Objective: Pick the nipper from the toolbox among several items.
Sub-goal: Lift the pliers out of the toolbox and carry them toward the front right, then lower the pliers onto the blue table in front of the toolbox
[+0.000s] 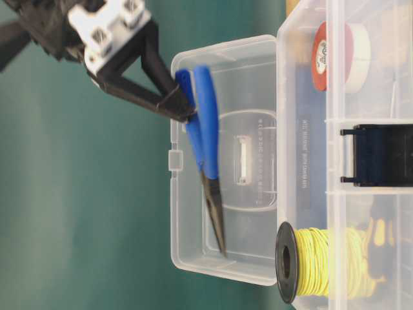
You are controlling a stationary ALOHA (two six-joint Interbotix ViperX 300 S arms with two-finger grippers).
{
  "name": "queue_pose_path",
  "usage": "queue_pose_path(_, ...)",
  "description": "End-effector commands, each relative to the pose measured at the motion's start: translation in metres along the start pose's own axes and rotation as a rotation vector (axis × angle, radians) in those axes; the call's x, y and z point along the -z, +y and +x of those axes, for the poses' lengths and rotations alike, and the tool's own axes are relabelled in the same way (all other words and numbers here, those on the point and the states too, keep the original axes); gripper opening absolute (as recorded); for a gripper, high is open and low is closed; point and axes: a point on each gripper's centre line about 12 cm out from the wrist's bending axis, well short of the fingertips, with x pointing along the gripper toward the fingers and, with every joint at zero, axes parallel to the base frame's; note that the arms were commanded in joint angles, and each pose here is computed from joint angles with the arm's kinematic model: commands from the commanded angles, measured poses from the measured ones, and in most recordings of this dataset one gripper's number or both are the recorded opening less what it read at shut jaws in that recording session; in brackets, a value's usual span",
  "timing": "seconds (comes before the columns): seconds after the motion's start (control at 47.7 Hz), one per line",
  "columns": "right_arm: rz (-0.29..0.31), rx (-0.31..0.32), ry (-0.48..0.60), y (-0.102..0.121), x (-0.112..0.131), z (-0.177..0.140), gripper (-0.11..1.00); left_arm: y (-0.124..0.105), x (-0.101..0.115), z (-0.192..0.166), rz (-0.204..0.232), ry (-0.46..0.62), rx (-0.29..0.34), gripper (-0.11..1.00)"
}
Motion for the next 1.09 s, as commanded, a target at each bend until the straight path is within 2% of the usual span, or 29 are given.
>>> queue_pose_path(0.0, -0.021, -0.056, -0.071, 0.023, -0.008, -0.01, 0.13, 0.0, -0.004, 0.002, 0.0, -0.009, -0.003, 0.0)
queue_pose_path(0.168, -0.024, -0.133, -0.054, 0.058, 0.008, 0.009, 0.13, 0.0, -0.004, 0.002, 0.0, -0.011, -0.003, 0.0)
queue_pose_path(0.44, 0.014, -0.177, 0.058, 0.091, 0.049, 0.07, 0.13, 0.0, -0.004, 0.002, 0.0, -0.014, -0.003, 0.0)
queue_pose_path(0.713, 0.051, -0.179, 0.177, 0.111, 0.088, 0.118, 0.13, 0.0, -0.005, 0.001, 0.0, -0.019, -0.003, 0.0)
queue_pose_path(1.069, 0.077, -0.159, 0.244, 0.111, 0.106, 0.131, 0.14, 0.0, -0.005, 0.002, 0.0, -0.019, -0.003, 0.0)
